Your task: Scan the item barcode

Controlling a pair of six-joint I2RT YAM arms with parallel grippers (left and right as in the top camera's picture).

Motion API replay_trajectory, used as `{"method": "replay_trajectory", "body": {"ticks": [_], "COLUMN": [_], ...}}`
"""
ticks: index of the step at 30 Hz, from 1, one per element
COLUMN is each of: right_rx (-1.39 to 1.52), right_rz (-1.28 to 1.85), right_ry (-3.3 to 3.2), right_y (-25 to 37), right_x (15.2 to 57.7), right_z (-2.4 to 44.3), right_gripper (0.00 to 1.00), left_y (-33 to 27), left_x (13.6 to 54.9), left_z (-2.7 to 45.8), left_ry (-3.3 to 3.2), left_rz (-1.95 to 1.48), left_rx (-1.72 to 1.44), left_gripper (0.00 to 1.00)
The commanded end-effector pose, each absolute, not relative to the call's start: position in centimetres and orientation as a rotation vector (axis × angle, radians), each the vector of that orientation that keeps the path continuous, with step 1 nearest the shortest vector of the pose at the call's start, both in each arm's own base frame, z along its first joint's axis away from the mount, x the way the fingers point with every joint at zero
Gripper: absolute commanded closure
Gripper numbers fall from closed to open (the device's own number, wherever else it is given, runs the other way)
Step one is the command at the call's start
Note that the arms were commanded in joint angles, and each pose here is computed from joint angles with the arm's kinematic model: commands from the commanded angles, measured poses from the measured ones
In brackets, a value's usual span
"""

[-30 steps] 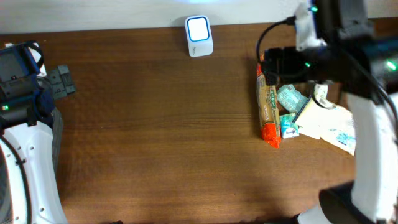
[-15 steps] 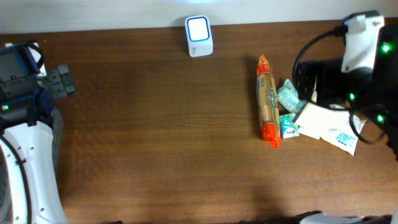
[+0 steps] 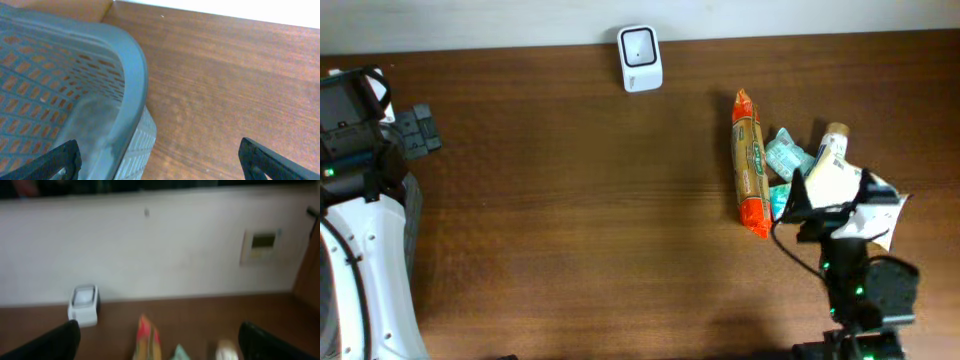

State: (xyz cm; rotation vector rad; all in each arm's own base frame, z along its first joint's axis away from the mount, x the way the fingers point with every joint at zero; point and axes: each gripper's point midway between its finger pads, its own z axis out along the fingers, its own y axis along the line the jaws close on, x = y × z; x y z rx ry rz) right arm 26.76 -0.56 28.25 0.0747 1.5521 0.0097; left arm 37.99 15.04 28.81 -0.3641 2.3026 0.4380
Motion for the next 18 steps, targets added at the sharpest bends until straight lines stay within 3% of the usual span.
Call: {"method": "replay_trajectory", "body": {"ticks": [1, 13, 18], "right_rx": [0.078, 0.06, 0.041], "right_rz": [0.013, 0.03, 0.053], "right_ry": [1.48, 1.65, 1.649], "right_y": [-0.7, -0.2, 0.3], "right_x": [25.3, 24.6, 24.6], "right_z": [24.8, 15.5, 15.6], "right_gripper": [0.01, 0.01, 0.01], "left_y": [15.2, 15.2, 15.2], "left_x": [37.8, 37.8, 37.8], "left_z": [29.2, 29.2, 29.2], "left_ry": [2.296, 2.296, 2.296], "left_rz": [0.453, 0.453, 0.453], "left_rx": [-0.353, -0.353, -0.353], "left_gripper": [0.01, 0.01, 0.01]}}
